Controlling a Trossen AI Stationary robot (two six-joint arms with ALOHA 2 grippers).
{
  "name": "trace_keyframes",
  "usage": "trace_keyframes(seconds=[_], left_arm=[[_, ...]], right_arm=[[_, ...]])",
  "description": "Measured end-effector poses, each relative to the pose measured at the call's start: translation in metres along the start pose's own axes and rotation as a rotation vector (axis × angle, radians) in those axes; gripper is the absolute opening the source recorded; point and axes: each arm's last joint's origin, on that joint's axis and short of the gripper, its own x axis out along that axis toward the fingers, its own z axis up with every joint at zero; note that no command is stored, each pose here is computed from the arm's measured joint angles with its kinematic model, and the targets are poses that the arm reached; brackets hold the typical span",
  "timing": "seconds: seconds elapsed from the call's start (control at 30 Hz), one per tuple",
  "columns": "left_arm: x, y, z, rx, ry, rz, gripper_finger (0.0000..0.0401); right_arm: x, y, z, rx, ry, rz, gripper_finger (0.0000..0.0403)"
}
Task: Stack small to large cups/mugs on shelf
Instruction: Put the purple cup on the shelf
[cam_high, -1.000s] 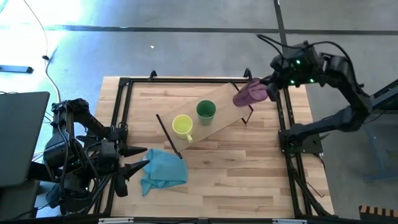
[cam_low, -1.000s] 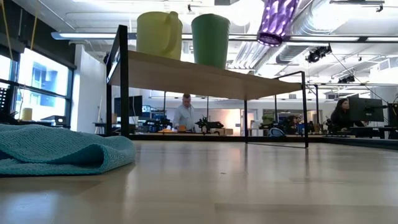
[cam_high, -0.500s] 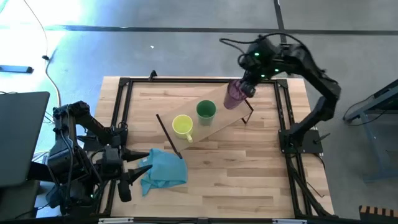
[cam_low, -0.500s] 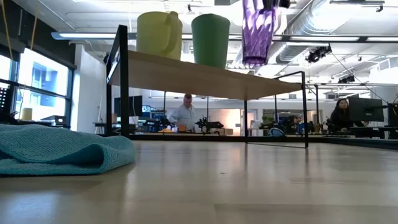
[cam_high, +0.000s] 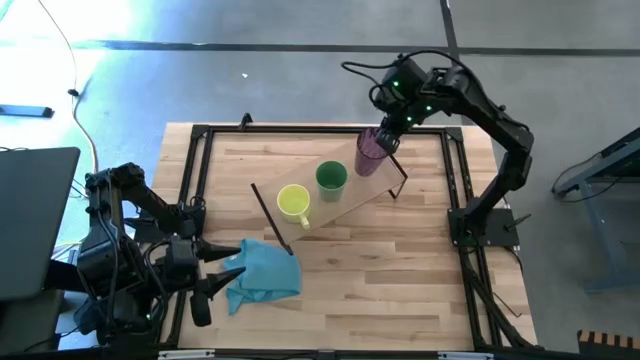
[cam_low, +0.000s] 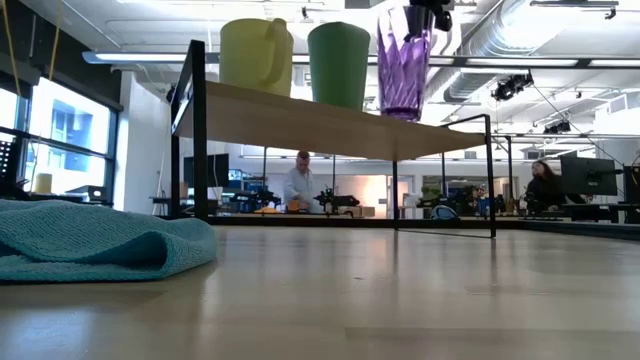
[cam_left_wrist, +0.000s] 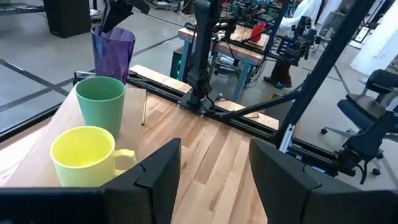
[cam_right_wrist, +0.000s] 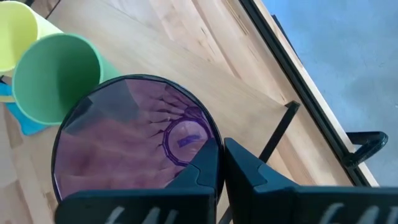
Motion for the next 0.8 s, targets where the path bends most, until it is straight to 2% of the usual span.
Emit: trace_keyframes(seconds=[0.37, 0.8], left_arm=[[0.0, 0.002, -0.001, 0.016, 0.002, 0.007, 0.0177], [0.0, 0.002, -0.001, 0.007, 0.018, 0.001, 0.0177]], right_arm=[[0.0, 0.0, 0.0, 0.005, 0.008, 0.031, 0.0], [0.016, -0.003, 0.005, 0.019, 0.055, 0.066, 0.0]])
